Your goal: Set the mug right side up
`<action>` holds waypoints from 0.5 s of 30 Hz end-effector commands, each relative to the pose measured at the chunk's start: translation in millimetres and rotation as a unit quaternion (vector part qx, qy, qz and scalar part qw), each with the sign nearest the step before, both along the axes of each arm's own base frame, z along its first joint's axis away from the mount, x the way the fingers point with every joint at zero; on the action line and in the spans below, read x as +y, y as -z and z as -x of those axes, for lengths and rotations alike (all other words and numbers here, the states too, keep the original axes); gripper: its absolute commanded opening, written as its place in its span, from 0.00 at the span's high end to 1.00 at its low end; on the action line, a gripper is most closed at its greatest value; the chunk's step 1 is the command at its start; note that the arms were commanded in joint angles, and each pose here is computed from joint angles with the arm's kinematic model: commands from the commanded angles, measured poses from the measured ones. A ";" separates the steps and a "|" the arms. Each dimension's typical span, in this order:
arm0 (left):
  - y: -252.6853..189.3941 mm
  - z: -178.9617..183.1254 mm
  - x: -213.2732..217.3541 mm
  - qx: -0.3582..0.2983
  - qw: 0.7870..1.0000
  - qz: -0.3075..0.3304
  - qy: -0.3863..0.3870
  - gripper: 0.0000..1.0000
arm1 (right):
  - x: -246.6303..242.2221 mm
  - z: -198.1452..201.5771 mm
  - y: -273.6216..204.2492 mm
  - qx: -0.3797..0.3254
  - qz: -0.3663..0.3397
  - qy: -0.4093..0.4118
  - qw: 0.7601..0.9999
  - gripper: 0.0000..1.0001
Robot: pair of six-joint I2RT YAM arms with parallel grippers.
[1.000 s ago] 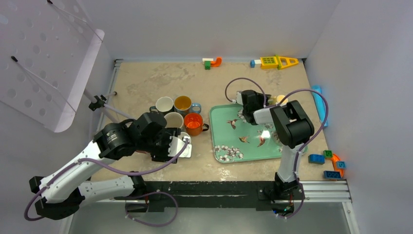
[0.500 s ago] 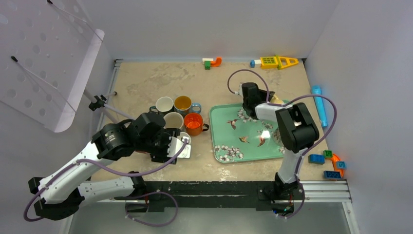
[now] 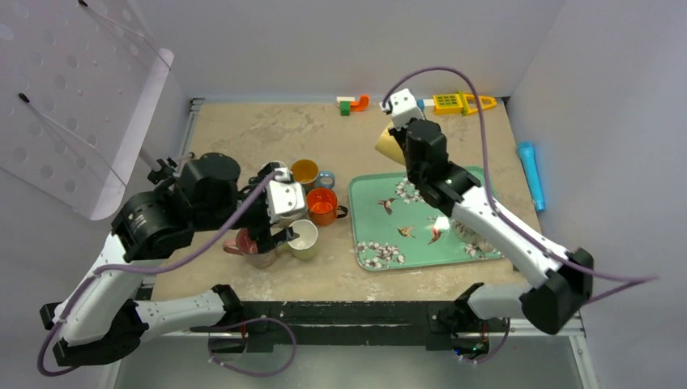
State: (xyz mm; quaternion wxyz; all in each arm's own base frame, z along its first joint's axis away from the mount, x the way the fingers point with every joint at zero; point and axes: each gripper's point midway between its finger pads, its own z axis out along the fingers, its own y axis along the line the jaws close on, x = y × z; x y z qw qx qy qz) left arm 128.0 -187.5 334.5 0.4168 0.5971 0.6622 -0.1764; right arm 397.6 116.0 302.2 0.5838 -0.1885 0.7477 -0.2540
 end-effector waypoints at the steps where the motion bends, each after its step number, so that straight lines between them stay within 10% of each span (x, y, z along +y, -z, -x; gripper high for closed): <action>1: -75.7 14.8 -20.4 0.045 0.985 0.164 -0.012 0.10 | 84.1 56.2 -92.2 -0.079 -0.338 -0.219 0.912 1.00; 8: -116.0 1.7 -42.2 0.043 0.971 0.233 -0.020 0.07 | 144.2 143.4 -132.9 -0.079 -0.525 -0.426 0.732 1.00; 15: -115.9 -4.2 -73.2 0.055 0.974 0.218 0.037 0.00 | 167.5 165.8 -136.0 -0.042 -0.552 -0.448 0.702 1.00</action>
